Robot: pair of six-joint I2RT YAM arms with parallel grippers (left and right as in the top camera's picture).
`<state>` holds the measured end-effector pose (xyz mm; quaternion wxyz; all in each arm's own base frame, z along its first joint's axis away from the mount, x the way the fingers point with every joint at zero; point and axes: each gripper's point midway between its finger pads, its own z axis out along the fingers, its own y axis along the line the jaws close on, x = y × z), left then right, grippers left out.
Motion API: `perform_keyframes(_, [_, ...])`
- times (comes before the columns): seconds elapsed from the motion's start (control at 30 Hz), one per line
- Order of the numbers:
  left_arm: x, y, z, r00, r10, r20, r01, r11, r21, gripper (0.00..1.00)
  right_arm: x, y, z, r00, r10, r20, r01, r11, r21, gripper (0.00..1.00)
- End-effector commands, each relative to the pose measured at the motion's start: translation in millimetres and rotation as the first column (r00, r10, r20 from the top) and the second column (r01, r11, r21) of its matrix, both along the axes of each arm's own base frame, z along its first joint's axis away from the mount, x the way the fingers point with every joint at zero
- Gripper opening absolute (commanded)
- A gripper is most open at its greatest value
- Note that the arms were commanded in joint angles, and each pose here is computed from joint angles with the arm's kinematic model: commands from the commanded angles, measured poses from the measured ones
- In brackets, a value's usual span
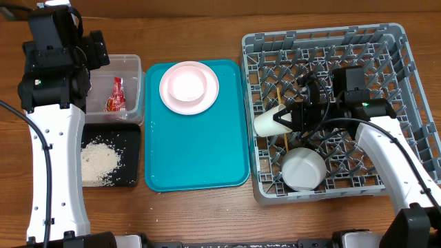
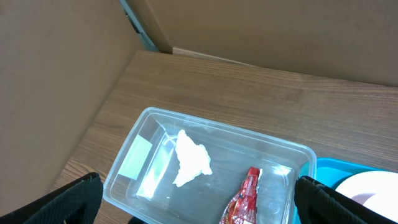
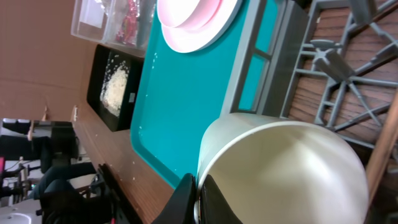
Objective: Sort waste into correct bins and load items into the dishwasher
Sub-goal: 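Lower the cup into the rack and open the right gripper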
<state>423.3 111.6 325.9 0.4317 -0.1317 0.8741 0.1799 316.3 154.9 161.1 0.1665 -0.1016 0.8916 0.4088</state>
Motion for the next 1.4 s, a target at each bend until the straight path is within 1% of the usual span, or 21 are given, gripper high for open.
perform_keyframes(0.0, [1.7,-0.9,6.0,1.0,0.002,0.021,-0.002,1.0,-0.008,1.0,2.7,-5.7,-9.0,1.0,-0.013,0.001,0.013,0.999,-0.037,0.05])
perform_keyframes(0.13, [1.7,-0.9,6.0,1.0,0.002,0.021,-0.002,1.0,-0.008,1.0,6.7,-13.4,-13.2,0.999,-0.037,-0.011,0.037,0.998,-0.041,0.07])
perform_keyframes(0.4, [1.7,-0.9,6.0,1.0,0.002,0.021,-0.002,1.0,-0.008,1.0,16.2,-36.6,-23.4,0.993,-0.108,-0.046,0.106,0.993,-0.045,0.07])
perform_keyframes(0.57, [1.7,-0.9,6.0,1.0,0.002,0.021,-0.002,1.0,-0.008,1.0,19.8,-42.2,-33.1,0.99,-0.125,-0.063,0.121,0.991,-0.064,0.08])
perform_keyframes(0.67, [1.7,-0.9,6.0,1.0,0.002,0.021,-0.002,1.0,-0.008,1.0,21.5,-42.0,-32.8,0.99,-0.128,-0.059,0.124,0.99,-0.061,0.1])
perform_keyframes(0.8, [1.7,-0.9,6.0,1.0,0.002,0.021,-0.002,1.0,-0.008,1.0,22.5,-41.2,-31.8,0.983,-0.159,-0.092,0.155,0.987,-0.046,0.11])
perform_keyframes(0.9, [1.7,-0.9,6.0,1.0,0.002,0.021,-0.002,1.0,-0.008,1.0,22.7,-41.8,-32.4,0.983,-0.16,-0.091,0.156,0.986,-0.051,0.11])
perform_keyframes(0.97, [1.7,-0.9,6.0,1.0,0.002,0.021,-0.002,1.0,-0.008,1.0,23.6,-45.2,-35.4,0.981,-0.172,-0.088,0.166,0.983,-0.076,0.11])
perform_keyframes(1.03, [1.7,-0.9,6.0,1.0,0.002,0.021,-0.002,1.0,-0.008,1.0,26.0,-54.4,-42.8,0.974,-0.208,-0.085,0.195,0.971,-0.138,0.11])
perform_keyframes(1.27, [1.7,-0.9,6.0,1.0,0.002,0.021,-0.002,1.0,-0.008,1.0,28.5,-75.3,-57.2,0.956,-0.282,-0.075,0.253,0.929,-0.27,0.11])
perform_keyframes(1.37, [1.7,-0.9,6.0,1.0,0.002,0.021,-0.002,1.0,-0.008,1.0,28.6,-80.6,-60.4,0.953,-0.296,-0.07,0.263,0.916,-0.302,0.12])
